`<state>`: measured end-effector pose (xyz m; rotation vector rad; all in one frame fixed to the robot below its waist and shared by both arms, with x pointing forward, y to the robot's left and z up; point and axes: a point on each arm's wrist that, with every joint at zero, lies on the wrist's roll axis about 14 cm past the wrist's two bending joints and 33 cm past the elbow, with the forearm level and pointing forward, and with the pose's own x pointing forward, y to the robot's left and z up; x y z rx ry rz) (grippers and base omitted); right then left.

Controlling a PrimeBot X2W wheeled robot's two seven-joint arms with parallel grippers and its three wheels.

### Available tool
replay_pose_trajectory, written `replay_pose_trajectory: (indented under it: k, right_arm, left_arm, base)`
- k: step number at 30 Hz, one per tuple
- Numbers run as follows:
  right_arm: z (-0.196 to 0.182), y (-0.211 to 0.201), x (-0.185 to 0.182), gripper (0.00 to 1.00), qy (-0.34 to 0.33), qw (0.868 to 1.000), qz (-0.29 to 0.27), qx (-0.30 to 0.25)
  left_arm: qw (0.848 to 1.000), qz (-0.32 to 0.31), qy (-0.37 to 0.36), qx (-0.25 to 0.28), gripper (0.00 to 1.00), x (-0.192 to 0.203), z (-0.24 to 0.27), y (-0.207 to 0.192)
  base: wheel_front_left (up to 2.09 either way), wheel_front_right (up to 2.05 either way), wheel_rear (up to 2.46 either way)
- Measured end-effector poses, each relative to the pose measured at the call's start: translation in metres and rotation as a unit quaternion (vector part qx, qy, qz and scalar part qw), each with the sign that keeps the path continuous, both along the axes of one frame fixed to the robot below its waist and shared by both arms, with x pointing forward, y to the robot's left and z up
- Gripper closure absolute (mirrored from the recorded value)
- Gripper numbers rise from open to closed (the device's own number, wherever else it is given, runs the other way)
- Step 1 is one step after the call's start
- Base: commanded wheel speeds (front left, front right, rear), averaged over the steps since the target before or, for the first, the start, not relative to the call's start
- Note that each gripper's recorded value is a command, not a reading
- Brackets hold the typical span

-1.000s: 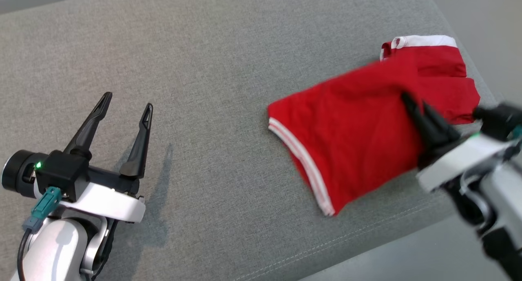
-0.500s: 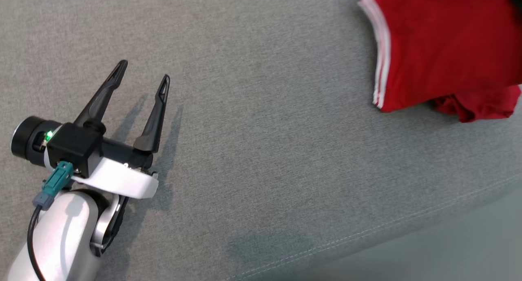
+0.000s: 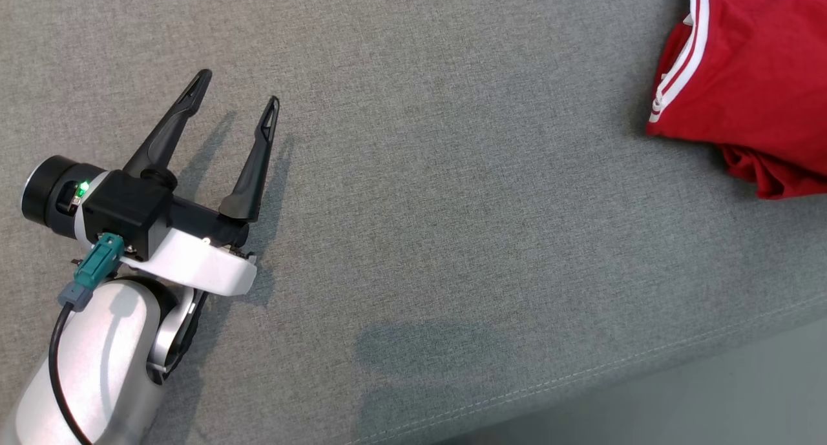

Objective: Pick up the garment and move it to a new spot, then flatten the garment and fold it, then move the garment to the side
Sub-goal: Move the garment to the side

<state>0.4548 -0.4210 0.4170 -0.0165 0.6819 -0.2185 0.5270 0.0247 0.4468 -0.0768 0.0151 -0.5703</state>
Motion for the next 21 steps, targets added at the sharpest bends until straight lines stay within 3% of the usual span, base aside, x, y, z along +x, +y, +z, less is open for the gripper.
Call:
replay_pose_trajectory:
  k: [7,11,21]
  right_arm:
    - [-0.024,-0.012,-0.019,1.0,0.038,0.999,-0.021,-0.023]
    - [-0.035,-0.022,-0.025,1.0,0.051,0.996,-0.011,-0.071]
    - [-0.028,-0.01,0.028,1.0,-0.001,0.981,0.086,-0.172]
  left_arm:
    - [1.0,0.001,-0.001,0.001,0.0,-0.001,0.002,0.002]
    - [1.0,0.008,0.0,0.0,0.0,-0.002,0.001,0.006]
    - [0.999,0.043,0.003,0.011,0.0,-0.004,-0.004,0.035]
  base:
    - [0.0,0.0,0.0]
    - [0.0,0.0,0.0]
    - [0.0,0.0,0.0]
